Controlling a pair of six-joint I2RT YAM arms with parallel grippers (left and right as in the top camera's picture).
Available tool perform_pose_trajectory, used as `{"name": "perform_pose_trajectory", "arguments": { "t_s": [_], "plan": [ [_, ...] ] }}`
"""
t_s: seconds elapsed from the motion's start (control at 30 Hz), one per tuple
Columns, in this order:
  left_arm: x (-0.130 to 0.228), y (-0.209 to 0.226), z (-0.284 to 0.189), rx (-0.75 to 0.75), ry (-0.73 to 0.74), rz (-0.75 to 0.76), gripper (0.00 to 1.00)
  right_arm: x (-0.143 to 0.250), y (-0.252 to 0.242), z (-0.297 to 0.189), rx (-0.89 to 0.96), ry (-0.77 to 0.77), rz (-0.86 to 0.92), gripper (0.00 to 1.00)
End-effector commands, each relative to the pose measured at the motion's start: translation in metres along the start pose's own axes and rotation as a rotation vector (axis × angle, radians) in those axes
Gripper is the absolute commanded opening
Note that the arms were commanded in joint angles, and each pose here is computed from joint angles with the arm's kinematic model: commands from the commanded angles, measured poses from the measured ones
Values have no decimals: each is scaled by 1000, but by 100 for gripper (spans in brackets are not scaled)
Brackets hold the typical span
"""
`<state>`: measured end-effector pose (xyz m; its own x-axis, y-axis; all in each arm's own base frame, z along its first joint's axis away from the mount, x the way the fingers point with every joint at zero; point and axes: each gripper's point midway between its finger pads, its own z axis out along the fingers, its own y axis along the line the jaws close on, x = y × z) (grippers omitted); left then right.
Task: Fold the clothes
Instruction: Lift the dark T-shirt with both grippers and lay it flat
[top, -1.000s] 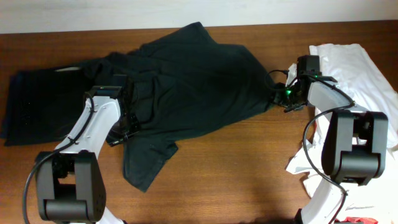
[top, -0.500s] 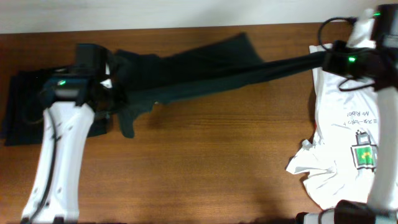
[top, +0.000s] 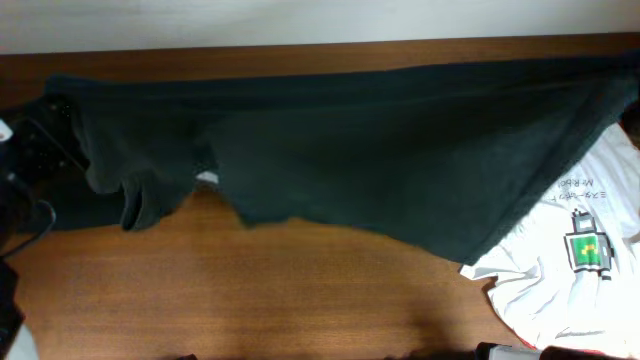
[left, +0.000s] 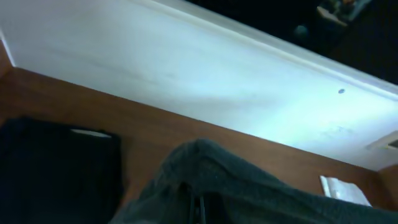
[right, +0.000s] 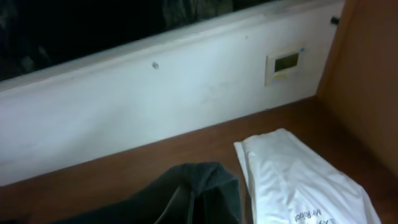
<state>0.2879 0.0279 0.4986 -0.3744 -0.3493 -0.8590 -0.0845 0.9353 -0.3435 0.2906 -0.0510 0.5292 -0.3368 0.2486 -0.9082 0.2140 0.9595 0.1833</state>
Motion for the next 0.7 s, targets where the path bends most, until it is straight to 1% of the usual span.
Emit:
{"name": "perform_pose_trajectory", "arguments": {
  "t_s": [0.0, 0.03, 0.07, 0.13, 0.17, 0.2, 0.23, 0.27, 0.3, 0.37, 0.4, 0.43, 0.47, 0.5, 0.57, 0.6, 0.67],
  "plan": [
    [11, 18, 77, 13, 146, -27, 0, 22, -18, 81, 62, 164, 3, 4],
    [15, 20, 99, 18, 178, -29, 0, 29, -21, 103, 68, 203, 4, 4],
    [20, 23, 136, 31, 213, -27, 0, 38, -25, 136, 76, 251, 4, 4],
    [20, 24, 177, 50, 214, -14, 0, 44, -28, 171, 78, 272, 6, 4],
    [17, 25, 205, 65, 192, -1, 0, 43, -29, 194, 74, 264, 6, 4],
    [6, 25, 232, 88, 135, 19, 0, 39, -30, 206, 71, 240, 9, 4],
    [-5, 23, 244, 103, 83, 14, 0, 29, -28, 212, 65, 196, 18, 4],
    [-23, 19, 248, 124, 13, -7, 0, 15, -27, 211, 59, 140, 29, 4],
    [-55, 8, 239, 161, -108, -2, 0, -9, -28, 200, 57, 50, 68, 4],
    [-96, -4, 210, 186, -228, 31, 0, -34, -37, 174, 71, -40, 99, 4],
    [-111, -8, 191, 188, -262, 39, 0, -41, -45, 160, 87, -62, 105, 4],
    [-115, -12, 172, 178, -253, 43, 0, -39, -55, 149, 111, -52, 102, 4],
    [-105, -11, 162, 158, -201, 54, 0, -31, -59, 144, 126, -18, 73, 4],
    [-82, -6, 157, 127, -98, 46, 0, -10, -63, 143, 142, 69, 17, 4],
    [-40, 5, 157, 81, 72, -8, 0, 22, -68, 145, 158, 204, -6, 4],
    [11, 18, 158, 28, 277, -60, 0, 59, -79, 146, 210, 355, 4, 4],
    [68, 26, 163, 5, 506, -31, 0, 109, -95, 147, 283, 566, 8, 4]
  ]
}}
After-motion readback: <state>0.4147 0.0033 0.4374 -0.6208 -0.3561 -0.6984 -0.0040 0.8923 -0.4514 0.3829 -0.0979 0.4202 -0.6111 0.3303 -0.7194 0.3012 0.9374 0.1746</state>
